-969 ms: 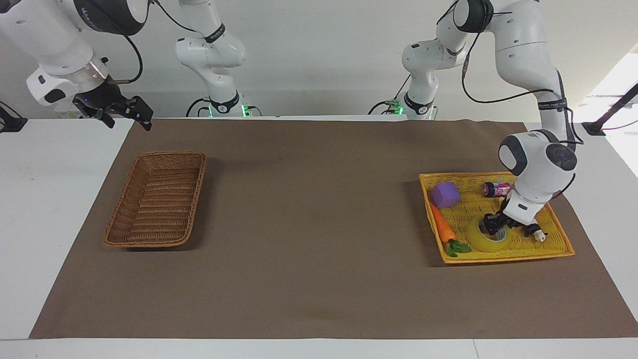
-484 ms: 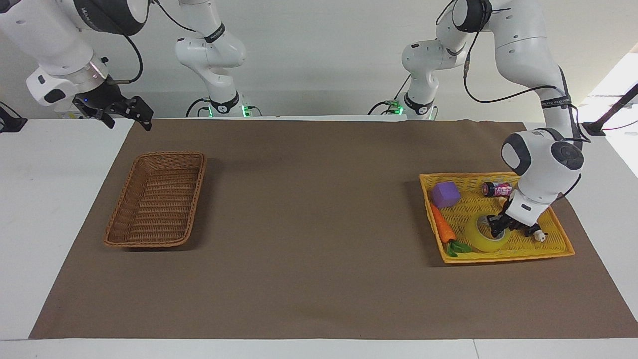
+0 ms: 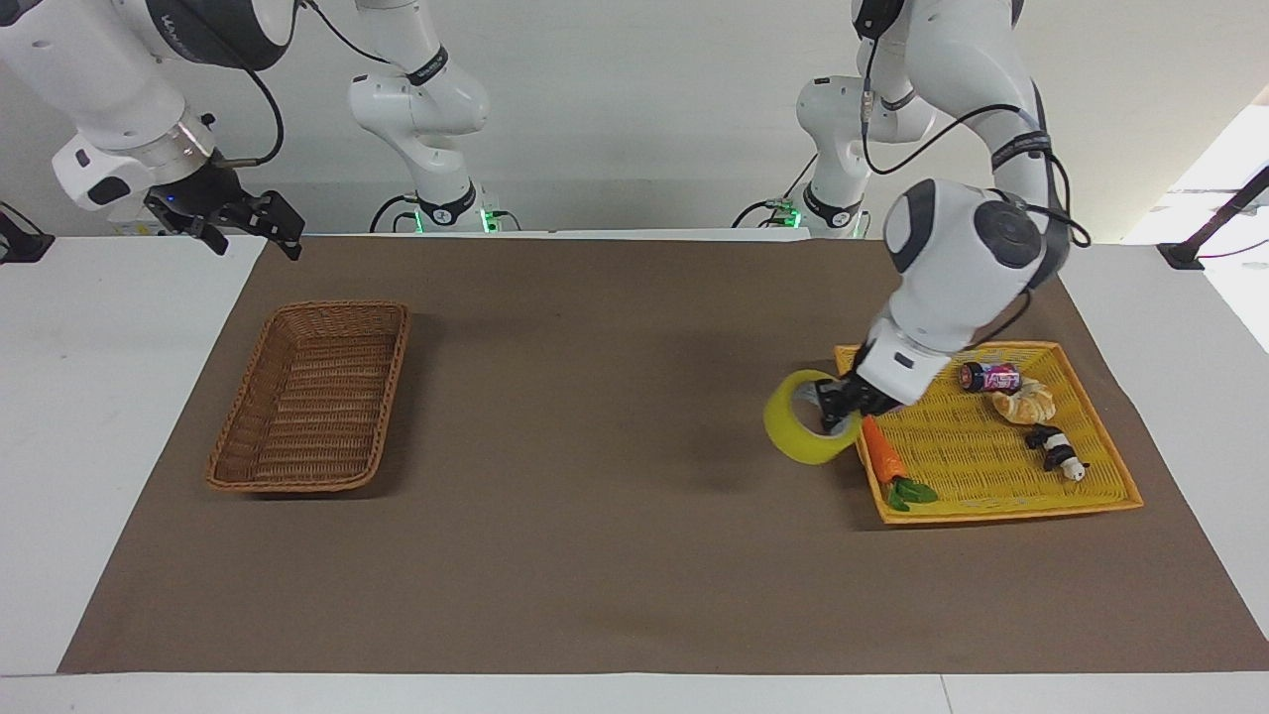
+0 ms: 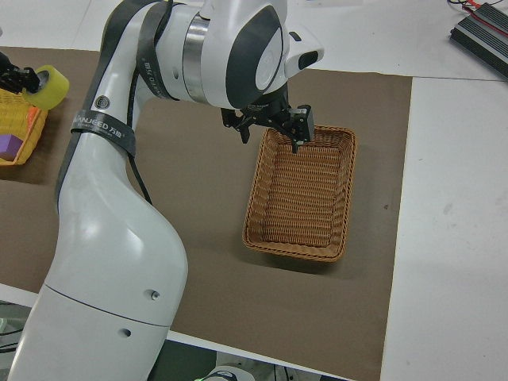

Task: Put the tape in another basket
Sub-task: 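Carry the tape toward the center while the right gripper reaches toward it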

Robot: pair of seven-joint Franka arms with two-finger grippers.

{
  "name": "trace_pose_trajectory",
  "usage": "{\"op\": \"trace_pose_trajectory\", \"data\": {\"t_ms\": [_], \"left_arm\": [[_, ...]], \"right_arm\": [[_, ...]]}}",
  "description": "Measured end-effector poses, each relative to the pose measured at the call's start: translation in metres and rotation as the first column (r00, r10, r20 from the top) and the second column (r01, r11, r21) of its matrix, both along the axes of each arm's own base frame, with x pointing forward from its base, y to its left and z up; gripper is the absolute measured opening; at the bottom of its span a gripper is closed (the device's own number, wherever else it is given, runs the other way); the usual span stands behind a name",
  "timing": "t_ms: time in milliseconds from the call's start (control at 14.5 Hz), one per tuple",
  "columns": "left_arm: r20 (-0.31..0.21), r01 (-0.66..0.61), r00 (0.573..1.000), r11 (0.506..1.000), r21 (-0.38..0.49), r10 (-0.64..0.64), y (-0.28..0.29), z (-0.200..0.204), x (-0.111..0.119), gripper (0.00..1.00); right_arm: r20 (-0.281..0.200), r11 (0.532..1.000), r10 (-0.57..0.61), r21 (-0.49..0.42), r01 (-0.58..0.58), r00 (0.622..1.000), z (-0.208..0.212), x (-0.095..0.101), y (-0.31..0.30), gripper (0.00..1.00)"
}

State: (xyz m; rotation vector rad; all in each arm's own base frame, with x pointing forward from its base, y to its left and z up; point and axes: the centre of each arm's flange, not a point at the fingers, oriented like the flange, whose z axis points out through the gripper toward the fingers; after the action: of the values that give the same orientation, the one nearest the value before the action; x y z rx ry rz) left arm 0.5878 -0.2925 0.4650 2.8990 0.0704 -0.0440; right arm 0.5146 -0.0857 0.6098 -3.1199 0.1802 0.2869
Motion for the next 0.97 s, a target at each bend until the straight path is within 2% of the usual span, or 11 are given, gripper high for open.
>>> {"op": "trace_pose_trajectory", "data": {"t_ms": [69, 208, 346, 415, 484, 692, 830, 969], "left_arm": [[-0.017, 0.005, 1.000, 1.000, -0.018, -0.005, -0.029, -0.001, -0.016, 0.22], [-0.010, 0.003, 1.000, 0.999, -0.037, -0.003, -0.072, -0.001, -0.038, 0.22], [0.007, 0.013, 1.000, 0.999, -0.049, -0.013, -0.095, 0.000, -0.051, 0.22], [0.007, 0.017, 1.000, 0.999, -0.050, -0.016, -0.099, 0.000, -0.054, 0.22], [0.006, 0.017, 1.000, 0.999, -0.049, -0.017, -0.099, -0.001, -0.055, 0.22], [0.004, 0.007, 1.000, 0.999, -0.044, -0.006, -0.094, -0.004, -0.052, 0.22], [0.004, 0.005, 1.000, 0.999, -0.043, -0.005, -0.093, -0.005, -0.051, 0.22], [0.004, 0.005, 1.000, 0.999, -0.043, -0.005, -0.093, -0.005, -0.051, 0.22]], "right_arm": [[-0.020, 1.000, -0.007, 0.004, 0.007, 1.000, 0.000, -0.005, -0.003, 1.00], [-0.031, 1.000, -0.021, 0.007, 0.021, 0.999, 0.003, -0.010, -0.009, 1.00], [-0.030, 1.000, -0.002, 0.011, 0.002, 1.000, 0.005, -0.012, -0.009, 1.00], [-0.026, 0.999, 0.043, 0.029, -0.042, 0.999, 0.005, -0.011, -0.006, 1.00], [-0.003, 0.993, 0.089, 0.080, -0.089, 0.996, 0.005, -0.008, 0.001, 1.00], [0.140, 0.934, 0.095, 0.331, -0.137, 0.986, -0.006, 0.011, 0.037, 1.00], [0.202, 0.843, 0.028, 0.522, -0.132, 0.979, -0.029, 0.034, 0.073, 1.00], [0.203, 0.735, -0.068, 0.672, -0.089, 0.977, -0.066, 0.062, 0.111, 1.00]]}}
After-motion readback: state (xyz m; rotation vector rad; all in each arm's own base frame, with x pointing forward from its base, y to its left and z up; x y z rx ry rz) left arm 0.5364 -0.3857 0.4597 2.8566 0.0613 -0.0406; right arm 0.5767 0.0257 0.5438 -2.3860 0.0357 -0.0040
